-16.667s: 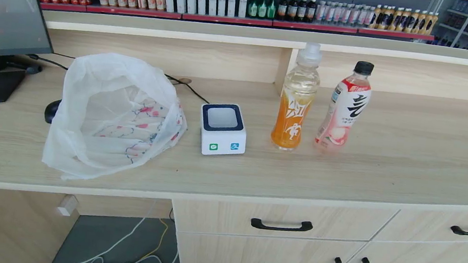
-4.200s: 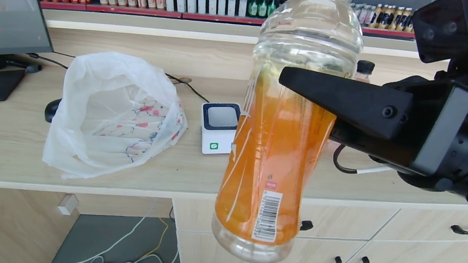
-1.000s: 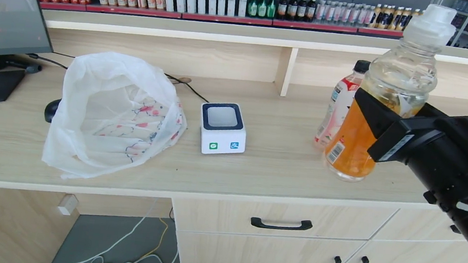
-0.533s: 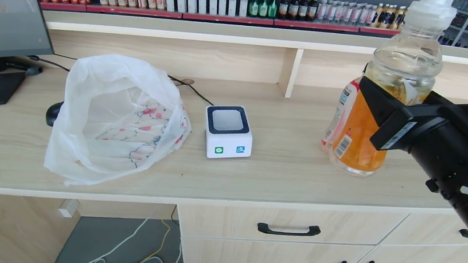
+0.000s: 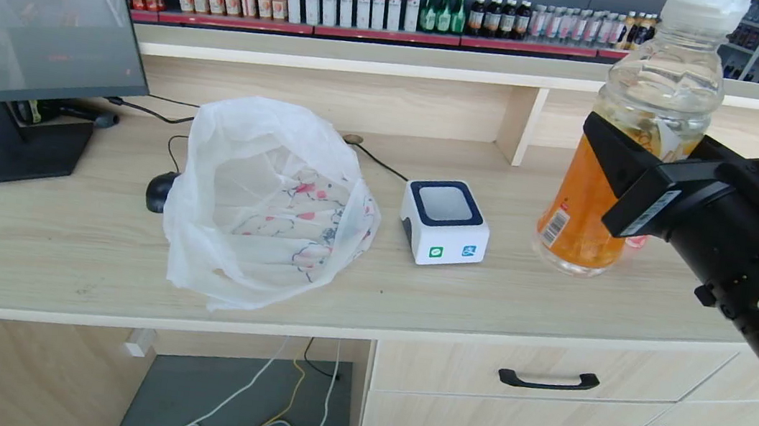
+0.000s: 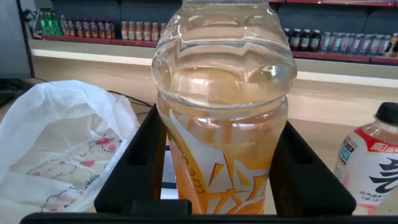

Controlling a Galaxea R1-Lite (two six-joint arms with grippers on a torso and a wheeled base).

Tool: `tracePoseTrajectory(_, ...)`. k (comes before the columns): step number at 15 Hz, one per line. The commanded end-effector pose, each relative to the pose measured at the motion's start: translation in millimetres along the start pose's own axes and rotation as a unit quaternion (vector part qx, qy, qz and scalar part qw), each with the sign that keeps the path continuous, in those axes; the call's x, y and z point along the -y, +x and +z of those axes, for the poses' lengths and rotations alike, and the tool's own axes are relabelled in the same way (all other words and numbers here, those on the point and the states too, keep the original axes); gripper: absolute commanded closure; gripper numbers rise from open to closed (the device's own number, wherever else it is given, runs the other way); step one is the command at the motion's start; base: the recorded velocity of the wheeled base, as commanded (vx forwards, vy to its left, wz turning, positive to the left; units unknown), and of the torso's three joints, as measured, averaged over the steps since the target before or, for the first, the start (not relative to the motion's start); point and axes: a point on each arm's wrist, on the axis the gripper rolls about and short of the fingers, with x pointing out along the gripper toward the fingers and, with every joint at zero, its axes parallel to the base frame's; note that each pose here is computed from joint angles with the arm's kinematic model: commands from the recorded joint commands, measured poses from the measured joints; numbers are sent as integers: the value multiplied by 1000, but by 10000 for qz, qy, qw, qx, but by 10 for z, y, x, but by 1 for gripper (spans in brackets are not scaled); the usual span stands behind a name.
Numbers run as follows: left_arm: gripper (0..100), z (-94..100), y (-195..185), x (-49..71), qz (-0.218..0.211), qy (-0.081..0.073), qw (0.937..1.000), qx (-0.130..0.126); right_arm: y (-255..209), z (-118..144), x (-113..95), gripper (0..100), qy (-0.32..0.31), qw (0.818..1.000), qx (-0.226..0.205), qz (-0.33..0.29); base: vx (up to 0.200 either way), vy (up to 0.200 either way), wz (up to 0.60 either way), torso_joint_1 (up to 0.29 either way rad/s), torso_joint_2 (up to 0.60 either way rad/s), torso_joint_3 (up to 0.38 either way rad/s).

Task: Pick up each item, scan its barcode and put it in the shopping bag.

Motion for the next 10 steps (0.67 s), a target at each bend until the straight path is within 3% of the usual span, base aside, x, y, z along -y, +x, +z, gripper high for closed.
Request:
tracePoseTrajectory(1, 0, 1, 0, 0, -3, -1, 10000, 6, 5, 2, -3, 100, 2, 10000, 2, 1, 0, 0, 0, 0, 0, 0)
tracePoseTrajectory(10, 0, 1, 0, 0, 5, 14, 10000, 6, 321, 146, -267, 100, 2, 9992, 374, 170, 0, 0, 0, 0, 0, 0)
